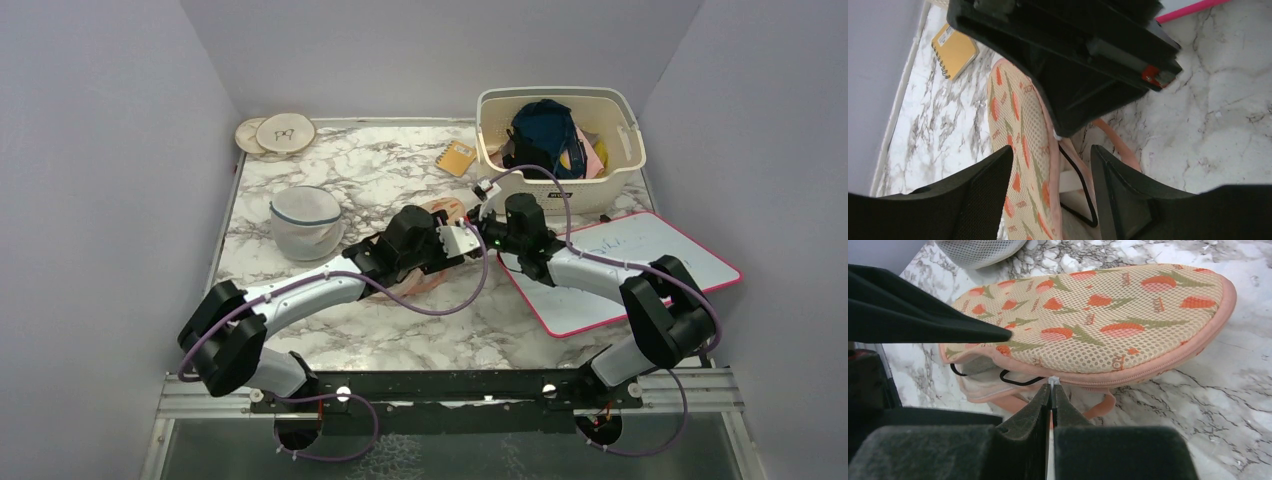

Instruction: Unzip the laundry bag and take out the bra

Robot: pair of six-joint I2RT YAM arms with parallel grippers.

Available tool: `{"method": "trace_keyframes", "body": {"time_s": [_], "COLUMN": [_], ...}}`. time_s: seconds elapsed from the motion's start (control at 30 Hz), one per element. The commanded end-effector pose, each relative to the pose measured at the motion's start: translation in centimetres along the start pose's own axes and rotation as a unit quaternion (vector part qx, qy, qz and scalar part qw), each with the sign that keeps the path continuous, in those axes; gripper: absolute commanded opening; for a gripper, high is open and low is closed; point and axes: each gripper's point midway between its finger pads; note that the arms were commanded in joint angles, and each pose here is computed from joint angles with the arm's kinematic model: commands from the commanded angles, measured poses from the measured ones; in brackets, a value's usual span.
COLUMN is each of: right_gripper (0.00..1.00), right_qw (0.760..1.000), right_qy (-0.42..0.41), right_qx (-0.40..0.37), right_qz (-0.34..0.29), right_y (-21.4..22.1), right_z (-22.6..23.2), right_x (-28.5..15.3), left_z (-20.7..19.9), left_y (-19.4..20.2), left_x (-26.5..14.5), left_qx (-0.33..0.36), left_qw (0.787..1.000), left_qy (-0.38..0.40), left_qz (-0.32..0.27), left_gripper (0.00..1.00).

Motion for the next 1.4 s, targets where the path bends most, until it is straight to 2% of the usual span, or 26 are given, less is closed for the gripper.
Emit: {"method": "trace_keyframes", "body": {"time_s": [0.0,0.1,0.17,0.57,0.8,0.87,0.9,1.1,1.37], "right_gripper": [0.01,0.01,0.01,0.01,0.01,0.01,0.01,0.01,0.01], "right_qw": [0.999,0.999,0.999,0.999,0.999,0.999,1.000,0.998,0.987], "right_qy": [-0.023,-0.027,-0.027,-0.012,-0.012,-0.008,-0.004,0.062,0.155], "right_qx": [-0.006,-0.007,-0.007,-0.014,-0.012,-0.011,-0.011,0.011,0.048], "right_qz": [-0.030,-0.029,-0.029,-0.034,-0.030,-0.030,-0.029,-0.028,-0.003], "right_y": [-1.6,-1.5,-1.5,-1.7,-1.3,-1.3,-1.3,-1.0,-0.1], "right_z": [1.6,1.9,2.0,1.7,1.6,1.4,1.3,-1.1,-7.8], "right_x": [-0.2,-0.1,-0.2,-0.6,-0.2,-0.2,-0.2,-0.4,-1.5], "left_z": [1.0,0.9,0.9,1.6,1.8,1.7,1.7,1.2,0.3], "left_y": [0.4,0.8,0.8,2.3,2.8,2.8,2.7,2.0,1.2], "left_x": [1.4,1.5,1.4,1.9,2.1,2.1,2.1,1.2,0.3], "left_qx": [-0.026,-0.024,-0.022,-0.019,-0.019,-0.017,-0.016,0.005,0.025], "left_qw": [0.999,0.999,0.999,0.998,0.997,0.997,0.997,0.999,0.999], "left_qy": [-0.025,-0.024,-0.025,-0.045,-0.047,-0.045,-0.045,-0.026,0.004], "left_qz": [0.030,0.036,0.035,0.049,0.059,0.062,0.061,0.042,0.023], "left_gripper": [0.46,0.35,0.31,0.33,0.15,0.03,0.00,0.00,0.00]}}
Point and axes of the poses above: each gripper's point midway between its finger pads, its own x axis out along the fingers, its own z axis along the line the jaws close on, y = z × x, and after that the axes turned 13 degrees about -x, right-handed
